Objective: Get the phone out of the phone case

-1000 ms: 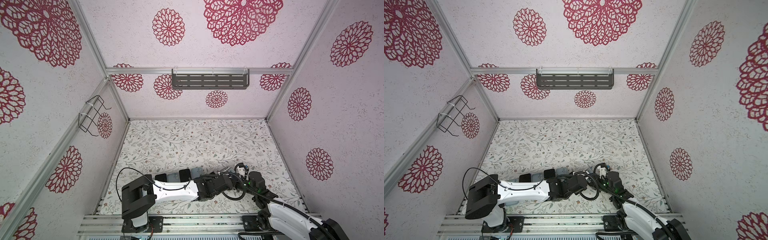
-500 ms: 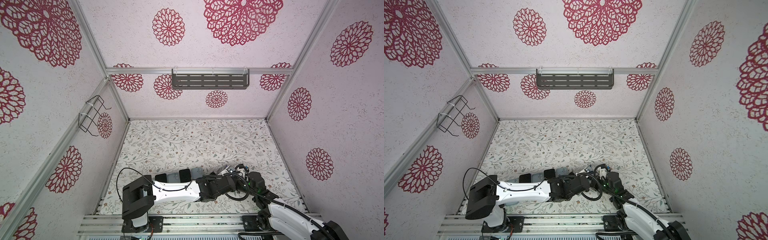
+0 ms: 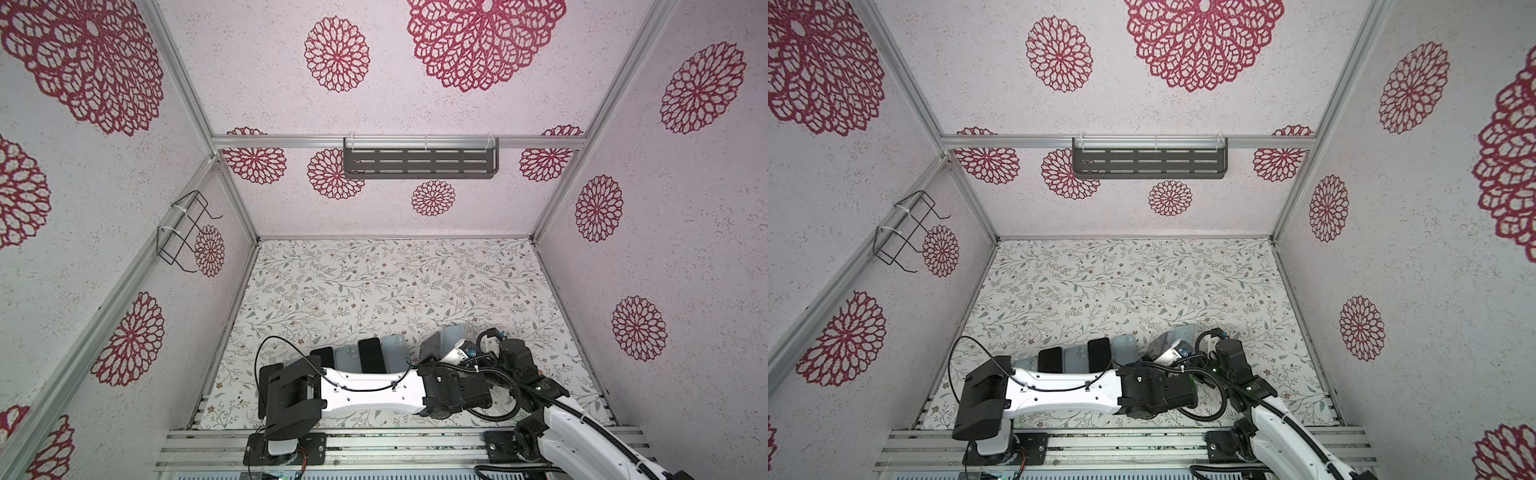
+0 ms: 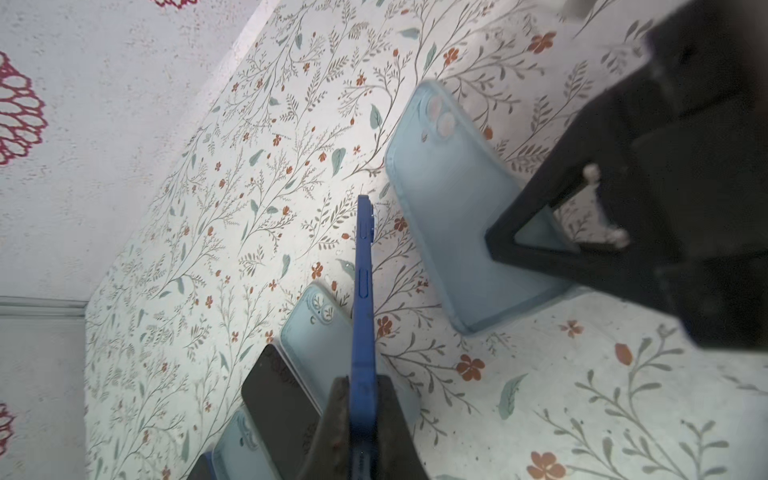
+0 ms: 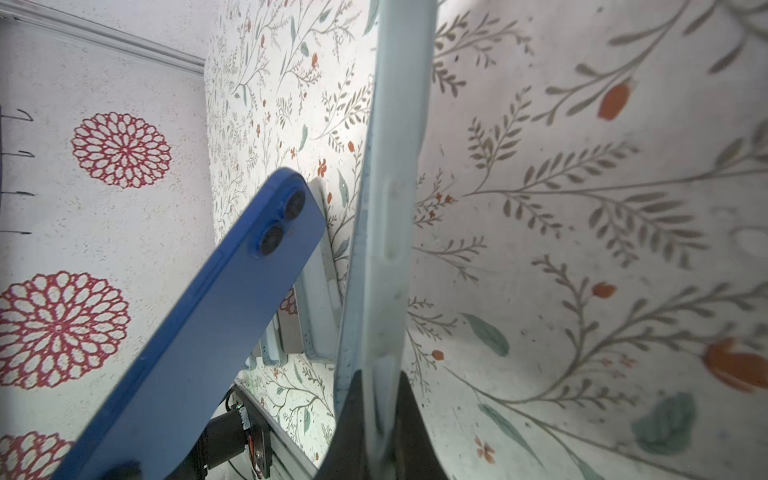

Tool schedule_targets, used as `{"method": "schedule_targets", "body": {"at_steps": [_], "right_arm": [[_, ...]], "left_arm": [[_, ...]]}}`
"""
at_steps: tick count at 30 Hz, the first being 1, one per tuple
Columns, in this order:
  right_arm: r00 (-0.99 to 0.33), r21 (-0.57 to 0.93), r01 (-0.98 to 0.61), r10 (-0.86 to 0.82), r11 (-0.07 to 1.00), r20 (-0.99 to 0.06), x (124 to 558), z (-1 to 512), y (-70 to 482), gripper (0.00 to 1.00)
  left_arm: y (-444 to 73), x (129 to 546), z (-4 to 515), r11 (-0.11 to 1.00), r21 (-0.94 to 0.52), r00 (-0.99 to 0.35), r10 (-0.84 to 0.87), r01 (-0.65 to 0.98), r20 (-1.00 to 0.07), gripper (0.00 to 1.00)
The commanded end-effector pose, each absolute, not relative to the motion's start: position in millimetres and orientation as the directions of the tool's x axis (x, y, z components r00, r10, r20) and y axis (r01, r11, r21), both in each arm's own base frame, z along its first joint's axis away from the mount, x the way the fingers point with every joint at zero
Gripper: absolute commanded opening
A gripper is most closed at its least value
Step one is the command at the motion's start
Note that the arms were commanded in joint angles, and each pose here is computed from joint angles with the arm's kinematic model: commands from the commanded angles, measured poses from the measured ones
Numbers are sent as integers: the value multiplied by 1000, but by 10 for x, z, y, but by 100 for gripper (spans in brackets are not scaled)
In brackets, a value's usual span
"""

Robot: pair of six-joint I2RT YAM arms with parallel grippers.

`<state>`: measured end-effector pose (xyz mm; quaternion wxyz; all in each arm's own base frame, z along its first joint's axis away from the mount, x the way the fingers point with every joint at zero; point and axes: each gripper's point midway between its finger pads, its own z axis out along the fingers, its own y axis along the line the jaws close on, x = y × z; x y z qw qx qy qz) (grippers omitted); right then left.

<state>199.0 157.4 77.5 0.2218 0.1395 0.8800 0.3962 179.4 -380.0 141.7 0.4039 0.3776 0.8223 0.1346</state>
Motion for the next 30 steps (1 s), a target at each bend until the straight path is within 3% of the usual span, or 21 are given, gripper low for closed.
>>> {"method": "schedule_targets", "body": {"at_steps": [1, 22, 30], "right_arm": [[-866, 706, 68, 393, 705, -309, 1985, 774, 1452, 0], [-889, 599, 80, 329, 797, -319, 2114, 757, 1210, 0], [-889, 583, 83, 325, 808, -323, 2168, 742, 1166, 0]], "left_arm": [[-3713, 1735, 1413, 619, 630, -381, 785, 470, -488, 0], [-3985, 1616, 615, 376, 774, -412, 896, 509, -164, 0], [-4039, 1538, 422, 394, 748, -427, 889, 534, -164, 4]]}}
